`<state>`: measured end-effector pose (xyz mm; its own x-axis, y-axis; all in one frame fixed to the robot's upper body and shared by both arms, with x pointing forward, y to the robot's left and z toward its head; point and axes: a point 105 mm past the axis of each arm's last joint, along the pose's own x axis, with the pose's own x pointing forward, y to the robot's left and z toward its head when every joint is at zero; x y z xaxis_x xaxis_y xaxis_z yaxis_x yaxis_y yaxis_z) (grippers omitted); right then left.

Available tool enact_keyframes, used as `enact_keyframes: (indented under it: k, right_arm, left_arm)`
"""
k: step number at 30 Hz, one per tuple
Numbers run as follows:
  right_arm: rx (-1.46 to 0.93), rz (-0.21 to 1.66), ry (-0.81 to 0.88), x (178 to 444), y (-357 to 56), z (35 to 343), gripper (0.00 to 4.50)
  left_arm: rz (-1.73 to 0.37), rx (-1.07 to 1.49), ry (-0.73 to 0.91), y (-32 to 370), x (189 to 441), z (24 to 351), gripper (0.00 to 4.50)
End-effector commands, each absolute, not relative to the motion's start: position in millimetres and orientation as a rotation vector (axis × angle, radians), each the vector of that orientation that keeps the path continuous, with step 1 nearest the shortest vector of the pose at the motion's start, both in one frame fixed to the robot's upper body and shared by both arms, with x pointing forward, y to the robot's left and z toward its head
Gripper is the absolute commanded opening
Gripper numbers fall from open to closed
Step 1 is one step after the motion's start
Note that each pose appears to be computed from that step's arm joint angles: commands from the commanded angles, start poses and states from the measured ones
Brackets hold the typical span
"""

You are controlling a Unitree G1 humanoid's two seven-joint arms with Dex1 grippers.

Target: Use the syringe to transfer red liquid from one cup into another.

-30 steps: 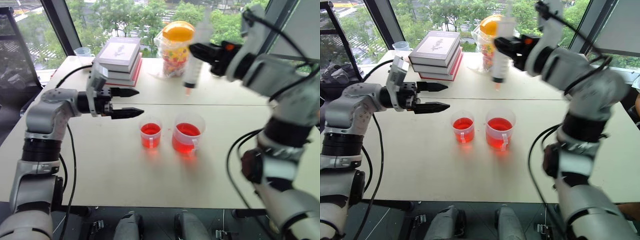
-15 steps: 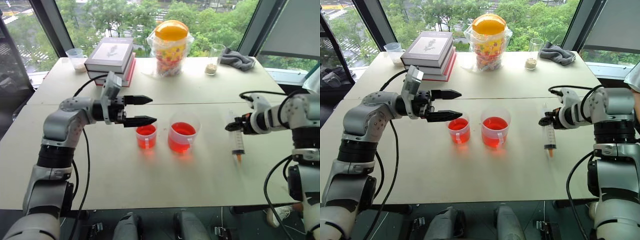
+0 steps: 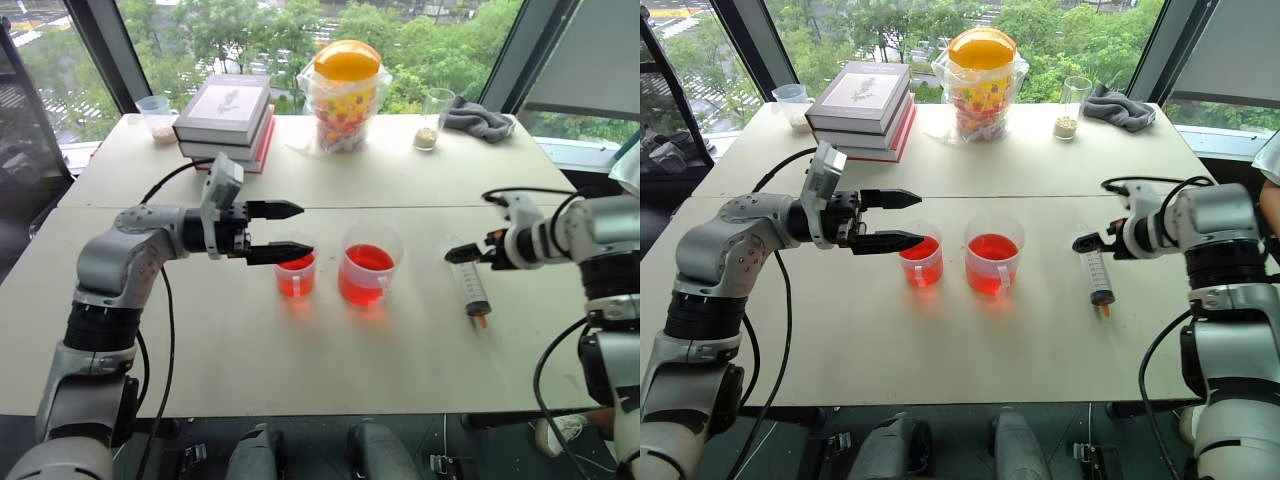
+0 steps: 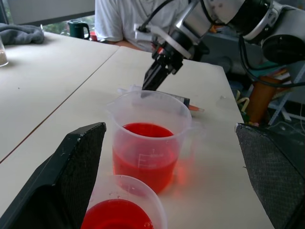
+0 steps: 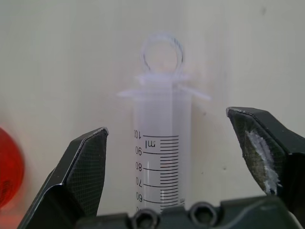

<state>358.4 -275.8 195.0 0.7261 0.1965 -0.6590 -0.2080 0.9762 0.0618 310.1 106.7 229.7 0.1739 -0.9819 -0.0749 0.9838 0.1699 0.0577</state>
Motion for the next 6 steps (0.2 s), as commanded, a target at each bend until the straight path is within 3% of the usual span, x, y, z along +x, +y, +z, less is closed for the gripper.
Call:
enact_keyframes:
  k: [1, 6]
  right_arm:
    - [-0.159, 0.368, 0.530, 326.9, -254.8, 245.7, 4.44]
    - [-0.286, 0.565, 0.432, 268.9, -220.4, 254.2, 4.44]
  left_arm:
    - [-1.405, 0.121, 0.006, 111.3, 302.7, 236.5, 4.50]
    - [-1.401, 0.117, 0.051, 116.3, 300.8, 235.7, 4.50]
